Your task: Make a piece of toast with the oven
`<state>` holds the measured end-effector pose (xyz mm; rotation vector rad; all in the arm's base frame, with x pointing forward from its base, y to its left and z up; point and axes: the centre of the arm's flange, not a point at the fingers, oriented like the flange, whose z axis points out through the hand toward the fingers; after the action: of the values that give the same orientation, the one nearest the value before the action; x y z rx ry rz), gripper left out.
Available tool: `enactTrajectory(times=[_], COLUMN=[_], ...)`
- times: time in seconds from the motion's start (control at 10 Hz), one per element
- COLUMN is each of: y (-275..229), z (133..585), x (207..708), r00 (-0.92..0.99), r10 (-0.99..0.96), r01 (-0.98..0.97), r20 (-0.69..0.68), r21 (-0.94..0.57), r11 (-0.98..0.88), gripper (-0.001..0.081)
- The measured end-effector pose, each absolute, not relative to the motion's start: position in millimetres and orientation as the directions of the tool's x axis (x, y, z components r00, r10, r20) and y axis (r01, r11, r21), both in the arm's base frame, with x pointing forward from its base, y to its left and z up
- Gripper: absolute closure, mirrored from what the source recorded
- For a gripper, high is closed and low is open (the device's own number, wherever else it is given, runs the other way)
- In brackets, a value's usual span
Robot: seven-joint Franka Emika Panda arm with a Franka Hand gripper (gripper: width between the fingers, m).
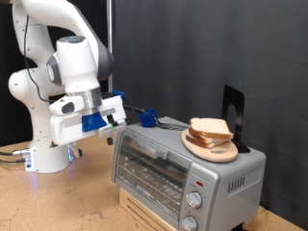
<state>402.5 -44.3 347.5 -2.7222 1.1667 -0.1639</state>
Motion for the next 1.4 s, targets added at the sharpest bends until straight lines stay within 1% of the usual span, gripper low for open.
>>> enactTrajectory(times=[0.3,0.4,0.7,1.0,1.2,1.4], y=[-53,-46,-1,28,32,25], z=[362,366,375,374,367,357], x=[401,402,407,406,403,400], r00=[0.683,0.675,0.663,0.662,0.663,0.657], r10=[-0.729,-0.737,-0.747,-0.748,-0.747,-0.751], r01=[-0.701,-0.705,-0.705,-0.708,-0.713,-0.724], r20=[0.038,0.033,0.037,0.039,0.045,0.057], r21=[-0.246,-0.267,-0.306,-0.292,-0.267,-0.231], r11=[-0.67,-0.657,-0.64,-0.642,-0.649,-0.65], gripper=[0.0006,0.0006,0.0006,0.0006,0.0006,0.0006])
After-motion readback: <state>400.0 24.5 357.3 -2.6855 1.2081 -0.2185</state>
